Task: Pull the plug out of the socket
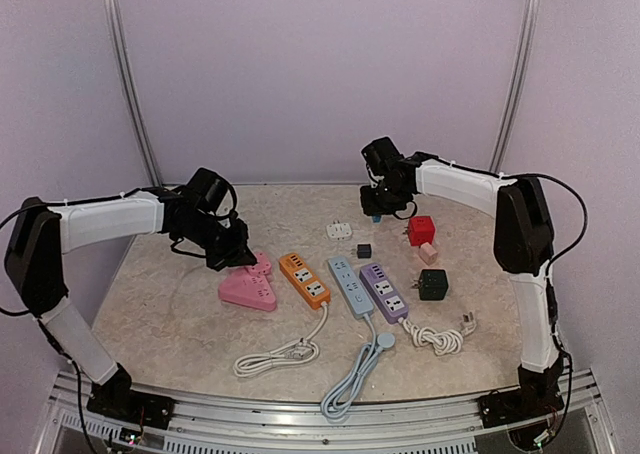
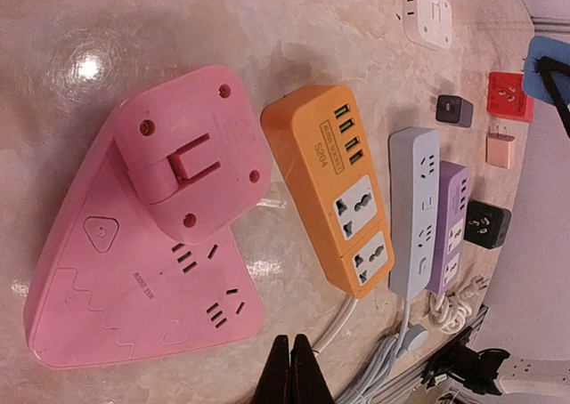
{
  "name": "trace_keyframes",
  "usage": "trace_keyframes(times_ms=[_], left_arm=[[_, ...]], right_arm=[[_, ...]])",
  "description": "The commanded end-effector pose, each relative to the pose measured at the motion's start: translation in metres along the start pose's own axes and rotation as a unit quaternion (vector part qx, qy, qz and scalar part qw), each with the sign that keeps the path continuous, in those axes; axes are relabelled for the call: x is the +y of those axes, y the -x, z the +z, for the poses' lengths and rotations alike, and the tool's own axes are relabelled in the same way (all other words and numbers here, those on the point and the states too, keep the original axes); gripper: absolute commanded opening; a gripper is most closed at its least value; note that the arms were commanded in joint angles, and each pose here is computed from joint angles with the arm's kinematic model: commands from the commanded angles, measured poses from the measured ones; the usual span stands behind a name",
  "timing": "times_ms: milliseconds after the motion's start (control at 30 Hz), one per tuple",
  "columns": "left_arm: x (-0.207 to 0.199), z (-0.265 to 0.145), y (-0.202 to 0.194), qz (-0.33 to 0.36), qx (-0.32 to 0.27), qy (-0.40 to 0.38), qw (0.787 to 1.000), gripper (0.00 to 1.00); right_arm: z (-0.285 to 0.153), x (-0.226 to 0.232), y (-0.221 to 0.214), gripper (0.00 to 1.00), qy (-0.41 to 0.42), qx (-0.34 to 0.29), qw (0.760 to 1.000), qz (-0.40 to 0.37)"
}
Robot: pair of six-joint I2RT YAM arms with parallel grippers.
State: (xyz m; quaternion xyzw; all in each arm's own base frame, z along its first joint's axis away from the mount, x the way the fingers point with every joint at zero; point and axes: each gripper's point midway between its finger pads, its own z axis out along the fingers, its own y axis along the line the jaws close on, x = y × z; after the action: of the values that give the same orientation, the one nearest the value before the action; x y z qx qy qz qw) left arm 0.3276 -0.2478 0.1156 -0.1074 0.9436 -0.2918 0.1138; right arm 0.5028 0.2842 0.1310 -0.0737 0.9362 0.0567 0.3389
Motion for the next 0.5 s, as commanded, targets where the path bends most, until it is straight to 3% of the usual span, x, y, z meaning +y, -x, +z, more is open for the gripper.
trace_keyframes(times_ms=[0, 333, 467], left_arm=[[0.006, -0.013, -0.003, 0.003, -0.003, 0.020, 1.000, 0.00], [0.017, -0.019, -0.002, -0.009, -0.002, 0.038, 0.999, 0.00], [0.019, -0.020, 0.000, -0.013, -0.002, 0.041, 0.999, 0.00]], right_arm=[[0.026, -0.022, -0.017, 0.04, -0.063, 0.037, 0.997, -0.036], [0.056, -0.035, -0.033, 0.06, -0.114, 0.066, 0.990, -0.059], [0.060, -0.039, -0.043, 0.12, -0.126, 0.079, 0.987, -0.068]])
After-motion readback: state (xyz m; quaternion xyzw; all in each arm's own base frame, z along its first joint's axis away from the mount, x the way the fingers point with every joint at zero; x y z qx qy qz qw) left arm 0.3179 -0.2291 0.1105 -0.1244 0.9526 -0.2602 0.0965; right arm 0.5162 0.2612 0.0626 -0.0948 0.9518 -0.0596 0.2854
